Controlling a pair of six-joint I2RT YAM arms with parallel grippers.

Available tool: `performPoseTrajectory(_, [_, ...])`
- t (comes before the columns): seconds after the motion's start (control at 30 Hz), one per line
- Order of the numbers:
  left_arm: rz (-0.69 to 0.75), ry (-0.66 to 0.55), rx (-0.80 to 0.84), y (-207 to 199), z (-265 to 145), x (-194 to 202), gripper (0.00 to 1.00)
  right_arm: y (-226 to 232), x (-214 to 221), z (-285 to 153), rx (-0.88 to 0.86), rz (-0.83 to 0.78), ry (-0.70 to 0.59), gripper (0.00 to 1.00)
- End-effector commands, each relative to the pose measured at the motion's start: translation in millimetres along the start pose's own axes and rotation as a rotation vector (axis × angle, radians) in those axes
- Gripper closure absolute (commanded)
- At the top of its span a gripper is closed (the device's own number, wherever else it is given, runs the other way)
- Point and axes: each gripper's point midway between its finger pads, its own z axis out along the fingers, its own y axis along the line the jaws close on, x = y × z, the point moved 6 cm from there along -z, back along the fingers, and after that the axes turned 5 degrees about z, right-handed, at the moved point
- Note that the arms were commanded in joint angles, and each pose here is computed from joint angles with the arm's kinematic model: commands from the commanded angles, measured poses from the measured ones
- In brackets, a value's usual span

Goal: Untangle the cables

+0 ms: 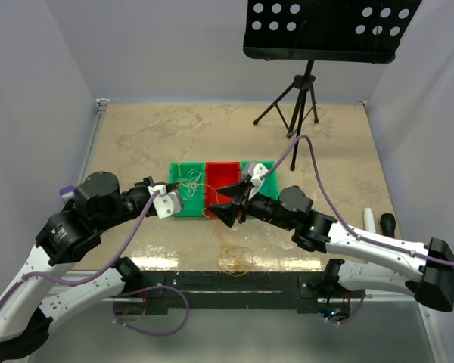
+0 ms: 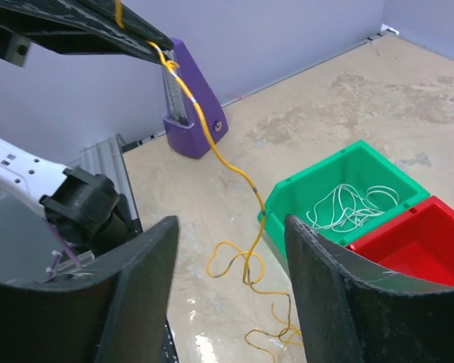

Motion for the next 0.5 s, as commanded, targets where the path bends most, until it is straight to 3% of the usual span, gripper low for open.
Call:
performPoseTrajectory(0.0, [0.017, -0.059, -0.02, 10.4, -8.3, -16.7, 1.0, -0.6, -18.9, 20.3, 0.022, -0.045, -0.043, 0.47])
performPoseTrajectory(0.17, [0.012, -0.089, -0.008, 11.8, -11.1, -24.3, 1.0, 0.3, -32.1, 26.5, 0.043, -0.04, -0.063, 1.0])
performPoseTrajectory(0.2, [0.007, -0.09, -0.003, 11.0, -10.6, -24.4, 1.0, -1.1, -41.9, 22.7, 0.074, -0.039, -0.095, 1.0])
performPoseTrajectory(0.23, [0.003, -0.087, 0.005, 9.3, -9.4, -22.9, 0.94, 0.2, -48.2, 19.6, 0.078, -0.038, -0.111, 1.0])
performPoseTrajectory(0.33, [-0.031, -0.063, 0.012, 1.4, -2.9, -12.3, 0.24, 5.3, -73.7, 6.7, 0.093, -0.028, -0.179, 1.0])
performPoseTrajectory(0.37, [-0.051, -0.055, 0.015, -2.8, -0.4, -7.8, 0.1, 7.6, -81.0, 3.5, 0.091, -0.029, -0.192, 1.0])
performPoseTrajectory(0.43, [-0.098, -0.06, 0.031, -12.5, 4.8, -1.2, 0.0, 13.3, -95.7, -2.1, 0.079, -0.025, -0.22, 1.0])
performPoseTrajectory(0.47, [-0.124, -0.078, 0.046, -17.8, 6.7, -0.5, 0.0, 16.2, -102.6, -3.8, 0.071, -0.02, -0.232, 1.0])
